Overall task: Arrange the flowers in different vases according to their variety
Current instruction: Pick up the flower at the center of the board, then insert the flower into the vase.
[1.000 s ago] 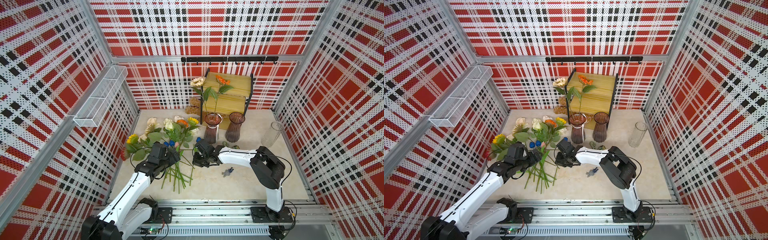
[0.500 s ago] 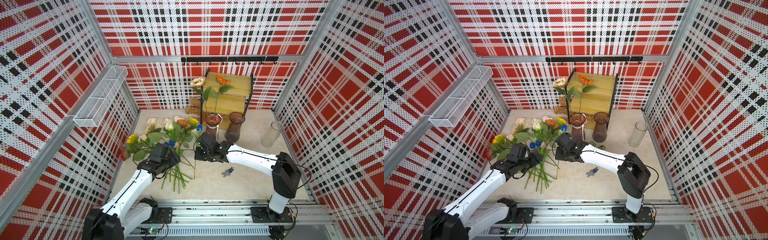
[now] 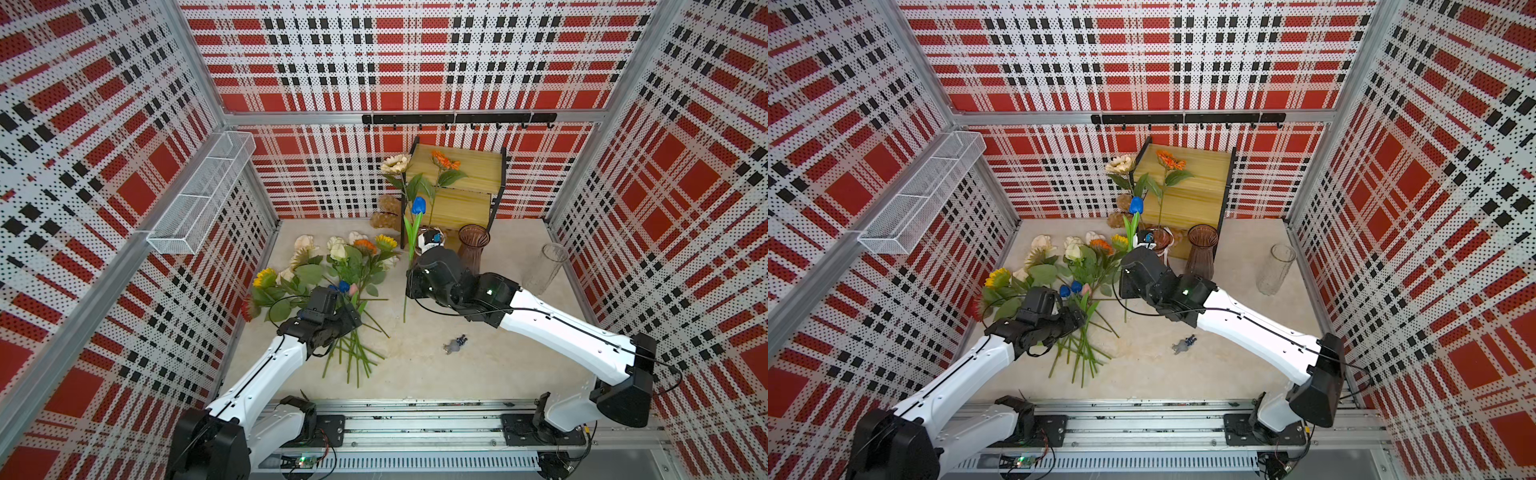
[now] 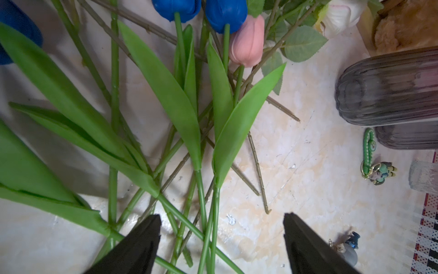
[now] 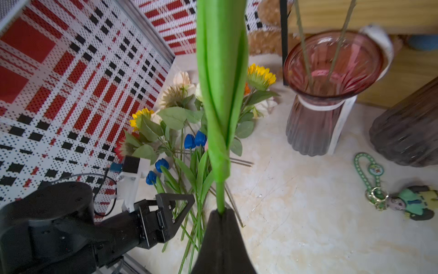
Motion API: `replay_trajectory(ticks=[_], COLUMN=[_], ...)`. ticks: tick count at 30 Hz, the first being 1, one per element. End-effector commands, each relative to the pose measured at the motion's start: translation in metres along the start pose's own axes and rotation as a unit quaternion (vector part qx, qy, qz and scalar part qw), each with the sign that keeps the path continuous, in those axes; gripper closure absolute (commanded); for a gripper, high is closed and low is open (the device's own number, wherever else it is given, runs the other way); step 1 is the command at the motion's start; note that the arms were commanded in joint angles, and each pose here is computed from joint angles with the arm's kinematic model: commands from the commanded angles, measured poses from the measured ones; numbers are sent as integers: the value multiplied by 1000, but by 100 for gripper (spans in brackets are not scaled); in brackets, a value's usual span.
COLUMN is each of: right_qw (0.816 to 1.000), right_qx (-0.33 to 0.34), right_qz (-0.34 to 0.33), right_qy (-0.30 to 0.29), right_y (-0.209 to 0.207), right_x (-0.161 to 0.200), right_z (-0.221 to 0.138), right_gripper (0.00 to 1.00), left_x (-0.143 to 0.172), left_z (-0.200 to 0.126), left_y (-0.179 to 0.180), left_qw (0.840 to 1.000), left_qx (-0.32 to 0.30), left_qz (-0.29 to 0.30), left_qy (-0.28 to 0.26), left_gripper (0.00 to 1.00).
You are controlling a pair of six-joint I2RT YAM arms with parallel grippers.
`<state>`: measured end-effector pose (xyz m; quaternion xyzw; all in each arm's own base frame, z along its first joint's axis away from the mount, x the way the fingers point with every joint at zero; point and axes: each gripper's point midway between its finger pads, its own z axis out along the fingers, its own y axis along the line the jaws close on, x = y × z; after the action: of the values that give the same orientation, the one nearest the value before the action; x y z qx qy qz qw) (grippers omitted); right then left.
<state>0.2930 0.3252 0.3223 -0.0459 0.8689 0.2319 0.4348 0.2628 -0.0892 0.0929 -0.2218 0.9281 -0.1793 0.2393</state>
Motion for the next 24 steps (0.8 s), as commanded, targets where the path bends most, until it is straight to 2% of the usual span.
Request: replay_trajectory(ticks=[1,8,12,20,22,24], right_qw=[995,972,954,910,897,892], right_qx=[75,176,240,351,378,387], right_qz=[-33,-32,-30,-15,-16,-11], right_qy=[-62,-150,-176,-222,-228,-232], right_y=[-37,-127,-178,-282,-306,-327], right_x=[-47,-114,-134,-173,-182,-187], right_z=[-36,-105,-134,-166,-169,-165], right_gripper=[100,100,100,100,100,100], left_x=[-9,-12,-11,-18,-18,-18], left_z=[-5,-7,-7,-7,-6,-5], left_y=[-6,-6,-5,0,1,3], left_qw=[1000,1000,1000,1000,1000,1000], left_qx=[7,12,11,7,5,3], left_qz=[9,7,9,-1,-2,-3], left_qy=[-9,-11,-9,-13,-13,-11], left_gripper=[13,13,13,13,14,14])
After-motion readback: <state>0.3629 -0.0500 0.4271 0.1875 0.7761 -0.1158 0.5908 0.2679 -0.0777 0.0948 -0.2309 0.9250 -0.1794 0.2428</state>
